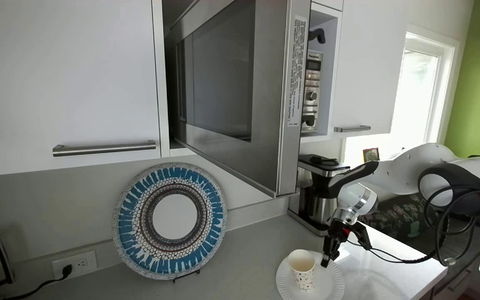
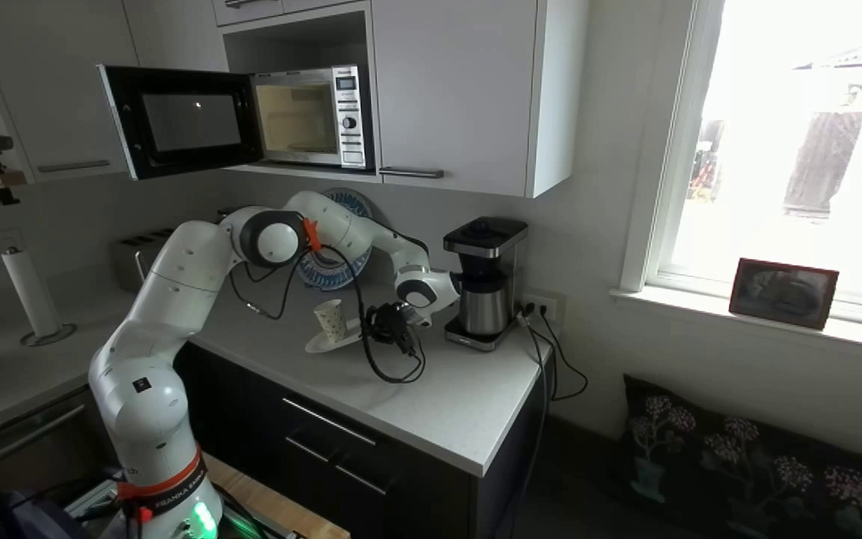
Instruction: Remove the white plate with a cup on top from the microwave and place it on the table
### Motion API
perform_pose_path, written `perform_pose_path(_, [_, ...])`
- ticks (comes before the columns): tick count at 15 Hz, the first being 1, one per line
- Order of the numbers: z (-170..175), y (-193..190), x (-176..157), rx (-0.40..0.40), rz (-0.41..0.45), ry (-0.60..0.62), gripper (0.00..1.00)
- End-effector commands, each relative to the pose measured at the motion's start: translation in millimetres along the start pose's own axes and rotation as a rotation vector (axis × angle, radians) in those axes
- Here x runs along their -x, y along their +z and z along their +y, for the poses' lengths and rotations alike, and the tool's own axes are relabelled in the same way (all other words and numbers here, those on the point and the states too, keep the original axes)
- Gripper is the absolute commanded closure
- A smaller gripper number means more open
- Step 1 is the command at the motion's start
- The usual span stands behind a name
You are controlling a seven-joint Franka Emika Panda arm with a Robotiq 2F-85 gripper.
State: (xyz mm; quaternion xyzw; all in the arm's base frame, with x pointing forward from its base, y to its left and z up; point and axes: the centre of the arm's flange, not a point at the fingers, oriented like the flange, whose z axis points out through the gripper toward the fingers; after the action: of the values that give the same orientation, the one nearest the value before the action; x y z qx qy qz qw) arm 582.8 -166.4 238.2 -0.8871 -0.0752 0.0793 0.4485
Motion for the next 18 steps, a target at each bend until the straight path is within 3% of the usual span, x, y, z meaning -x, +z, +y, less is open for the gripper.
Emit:
perform_pose_path(1, [7,-4,-3,0.017,-0.010,0.013,0.99])
perform_pose_path(4, [8,-5,-4,0.018,-0.008,0.012,0.91])
perform_pose_path(6, [9,-6,-4,0.018,-0.008,0.013,0.90])
perform_pose_path(9, [10,-5,-5,0.017,-0.009,0.014,0.80])
perform_pose_path(18, [6,-15,2,0.037,0.017,0.018,0.10])
